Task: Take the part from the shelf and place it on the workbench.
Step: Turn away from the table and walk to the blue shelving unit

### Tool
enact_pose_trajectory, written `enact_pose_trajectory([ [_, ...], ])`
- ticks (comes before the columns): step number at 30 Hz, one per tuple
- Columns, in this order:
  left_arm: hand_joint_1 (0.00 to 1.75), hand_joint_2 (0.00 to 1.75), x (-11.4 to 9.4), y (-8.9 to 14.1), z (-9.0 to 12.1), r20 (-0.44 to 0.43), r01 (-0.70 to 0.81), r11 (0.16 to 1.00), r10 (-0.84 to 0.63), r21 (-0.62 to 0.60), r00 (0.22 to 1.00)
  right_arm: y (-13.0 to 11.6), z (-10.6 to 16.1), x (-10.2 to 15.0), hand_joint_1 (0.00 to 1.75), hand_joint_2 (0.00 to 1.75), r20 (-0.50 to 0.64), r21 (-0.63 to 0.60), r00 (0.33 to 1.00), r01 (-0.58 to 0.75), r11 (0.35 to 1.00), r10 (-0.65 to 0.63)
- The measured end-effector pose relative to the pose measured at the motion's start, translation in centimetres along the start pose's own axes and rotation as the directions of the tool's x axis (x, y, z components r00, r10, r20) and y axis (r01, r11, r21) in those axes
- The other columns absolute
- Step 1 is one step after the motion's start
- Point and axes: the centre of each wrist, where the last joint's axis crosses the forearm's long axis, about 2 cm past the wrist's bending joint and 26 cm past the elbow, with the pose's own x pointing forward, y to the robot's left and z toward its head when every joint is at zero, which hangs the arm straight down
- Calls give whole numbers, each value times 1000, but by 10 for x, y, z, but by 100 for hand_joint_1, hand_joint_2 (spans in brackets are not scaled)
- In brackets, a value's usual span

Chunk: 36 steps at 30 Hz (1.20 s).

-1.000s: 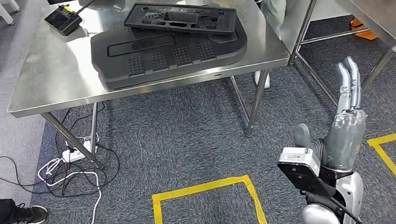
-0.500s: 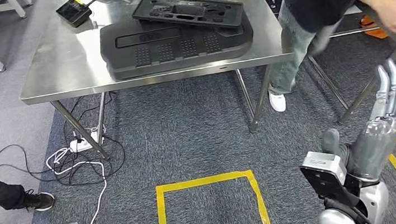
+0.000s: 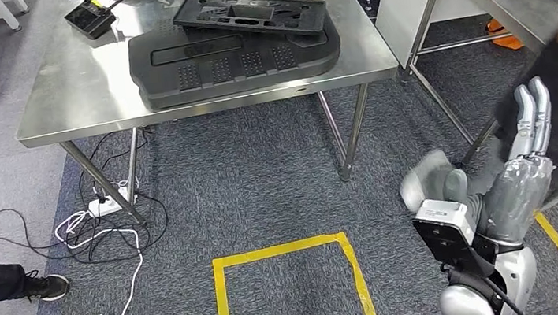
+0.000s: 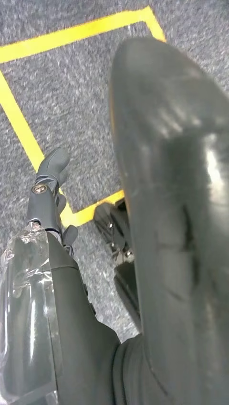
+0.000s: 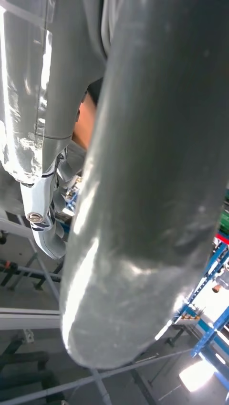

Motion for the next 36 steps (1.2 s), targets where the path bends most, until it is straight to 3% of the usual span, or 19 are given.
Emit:
enact_pose_trajectory([
  [14,0,0,0,0,0,1,-2,1000,2,-2,1000,7,0,-3,0,0,-28,73,998,-55,996,57],
  [18,0,0,0,0,0,0,-2,1000,2,-4,1000,14,3,-8,0,175,-61,166,990,-118,979,130],
  [27,0,0,1,1,-1,-7,-2,1000,2,-15,1000,30,20,-32,0,175,-119,341,950,-233,911,287],
  [36,0,0,3,2,-2,-15,-2,1000,2,-13,1000,48,59,-77,0,175,-341,455,900,-96,885,273],
])
